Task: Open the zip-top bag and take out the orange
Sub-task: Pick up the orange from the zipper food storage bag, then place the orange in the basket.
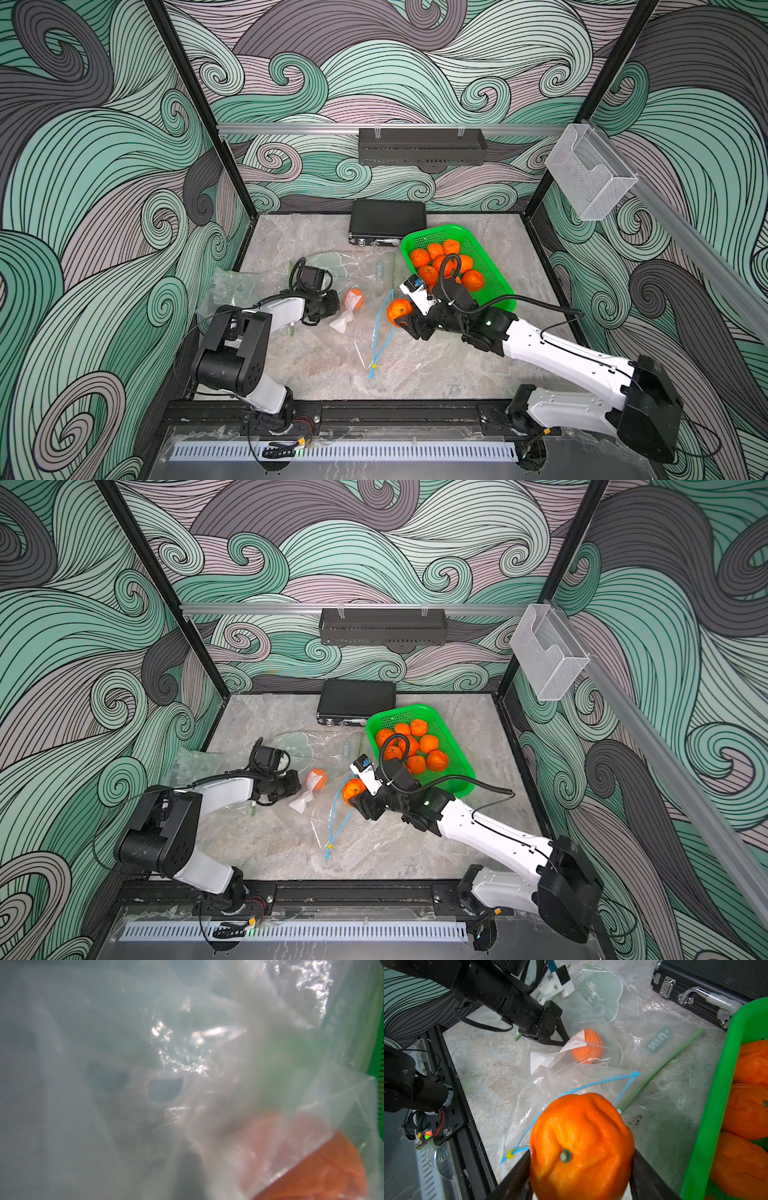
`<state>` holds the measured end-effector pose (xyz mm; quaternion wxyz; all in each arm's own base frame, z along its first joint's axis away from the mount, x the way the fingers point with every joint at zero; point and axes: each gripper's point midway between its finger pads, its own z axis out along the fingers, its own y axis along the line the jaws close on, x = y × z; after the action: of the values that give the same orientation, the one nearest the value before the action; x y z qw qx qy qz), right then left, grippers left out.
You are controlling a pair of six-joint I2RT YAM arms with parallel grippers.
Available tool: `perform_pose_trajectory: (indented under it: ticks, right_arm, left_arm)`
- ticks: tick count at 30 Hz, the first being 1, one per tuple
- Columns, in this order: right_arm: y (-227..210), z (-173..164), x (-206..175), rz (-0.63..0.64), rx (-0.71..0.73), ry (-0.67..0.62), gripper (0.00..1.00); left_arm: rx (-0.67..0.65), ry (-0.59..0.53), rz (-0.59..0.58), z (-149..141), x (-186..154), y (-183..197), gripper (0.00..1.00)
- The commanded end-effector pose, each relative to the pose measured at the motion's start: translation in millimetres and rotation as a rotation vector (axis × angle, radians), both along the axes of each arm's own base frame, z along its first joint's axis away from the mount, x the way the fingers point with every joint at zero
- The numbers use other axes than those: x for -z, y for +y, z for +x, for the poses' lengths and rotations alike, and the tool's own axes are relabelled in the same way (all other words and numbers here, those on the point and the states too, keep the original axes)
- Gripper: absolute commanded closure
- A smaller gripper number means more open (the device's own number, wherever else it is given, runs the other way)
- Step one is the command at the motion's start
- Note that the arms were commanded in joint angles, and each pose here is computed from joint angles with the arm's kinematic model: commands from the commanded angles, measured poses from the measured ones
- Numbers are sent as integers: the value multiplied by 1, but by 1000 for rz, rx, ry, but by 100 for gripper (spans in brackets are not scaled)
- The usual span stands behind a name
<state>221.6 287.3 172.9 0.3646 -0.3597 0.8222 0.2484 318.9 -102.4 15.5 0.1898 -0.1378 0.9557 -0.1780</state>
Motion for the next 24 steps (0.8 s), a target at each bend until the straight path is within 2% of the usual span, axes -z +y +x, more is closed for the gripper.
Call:
perform_pose_trajectory:
  ticks: [1,8,16,24]
  right_arm:
    - [-18,12,-5,-13,75,29,38]
    - [-57,35,-32,25,211,31,38]
    - [-136,61,-20,-68,509,73,39]
    - [-207,75,7,-170,828,103,39]
  left_arm:
    - [2,99,34,-20,19,6,100]
    - [1,101,35,-19,21,6,100]
    - [1,97,42,-17,19,6,100]
    - [3,104,33,-17,20,5,100]
